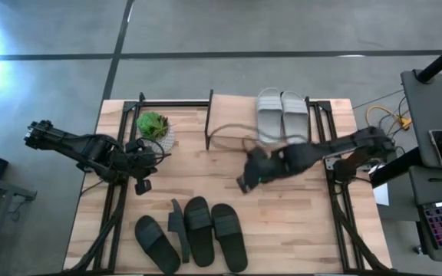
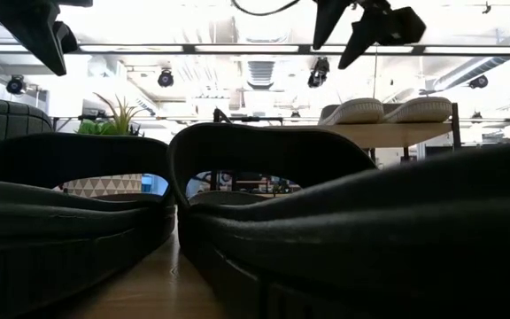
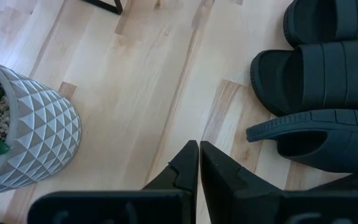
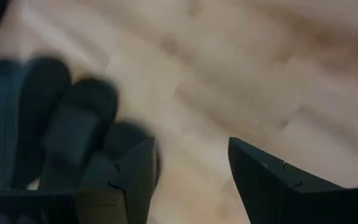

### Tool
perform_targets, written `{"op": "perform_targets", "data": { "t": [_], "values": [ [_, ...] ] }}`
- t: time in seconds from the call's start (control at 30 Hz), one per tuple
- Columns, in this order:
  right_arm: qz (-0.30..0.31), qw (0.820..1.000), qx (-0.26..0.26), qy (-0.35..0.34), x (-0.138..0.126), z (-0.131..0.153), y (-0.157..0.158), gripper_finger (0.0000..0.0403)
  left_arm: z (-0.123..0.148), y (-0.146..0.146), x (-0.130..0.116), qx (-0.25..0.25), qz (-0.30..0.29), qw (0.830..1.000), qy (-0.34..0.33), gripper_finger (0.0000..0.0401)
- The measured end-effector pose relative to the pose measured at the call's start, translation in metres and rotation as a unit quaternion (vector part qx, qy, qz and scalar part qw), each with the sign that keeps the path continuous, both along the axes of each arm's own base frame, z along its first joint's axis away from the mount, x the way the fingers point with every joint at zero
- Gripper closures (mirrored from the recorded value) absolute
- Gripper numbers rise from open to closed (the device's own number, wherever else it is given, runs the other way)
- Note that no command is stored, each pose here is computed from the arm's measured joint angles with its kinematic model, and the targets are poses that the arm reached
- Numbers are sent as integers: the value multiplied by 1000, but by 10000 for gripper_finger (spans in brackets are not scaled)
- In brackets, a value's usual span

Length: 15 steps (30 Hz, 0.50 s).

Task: Pick and place slides into the shelf
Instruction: Put the black slipper under the shelf

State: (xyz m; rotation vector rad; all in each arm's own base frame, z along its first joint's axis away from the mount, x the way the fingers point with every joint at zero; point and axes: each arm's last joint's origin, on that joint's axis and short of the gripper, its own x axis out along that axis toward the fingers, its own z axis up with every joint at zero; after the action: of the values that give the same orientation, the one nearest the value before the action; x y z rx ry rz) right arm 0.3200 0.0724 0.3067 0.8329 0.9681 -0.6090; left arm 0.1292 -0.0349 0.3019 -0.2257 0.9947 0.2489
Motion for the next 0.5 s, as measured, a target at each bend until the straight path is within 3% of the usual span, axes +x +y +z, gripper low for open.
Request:
{"op": "perform_targets", "data": {
  "t": [0.2, 0.5],
  "values": [
    [67, 997, 22, -10, 19, -29, 49, 211, 0, -1, 0, 0, -12, 1000, 3, 399],
    [94, 982, 54, -154, 61, -30, 74, 212, 2, -7, -5, -22, -61, 998, -4, 399]
  ]
}}
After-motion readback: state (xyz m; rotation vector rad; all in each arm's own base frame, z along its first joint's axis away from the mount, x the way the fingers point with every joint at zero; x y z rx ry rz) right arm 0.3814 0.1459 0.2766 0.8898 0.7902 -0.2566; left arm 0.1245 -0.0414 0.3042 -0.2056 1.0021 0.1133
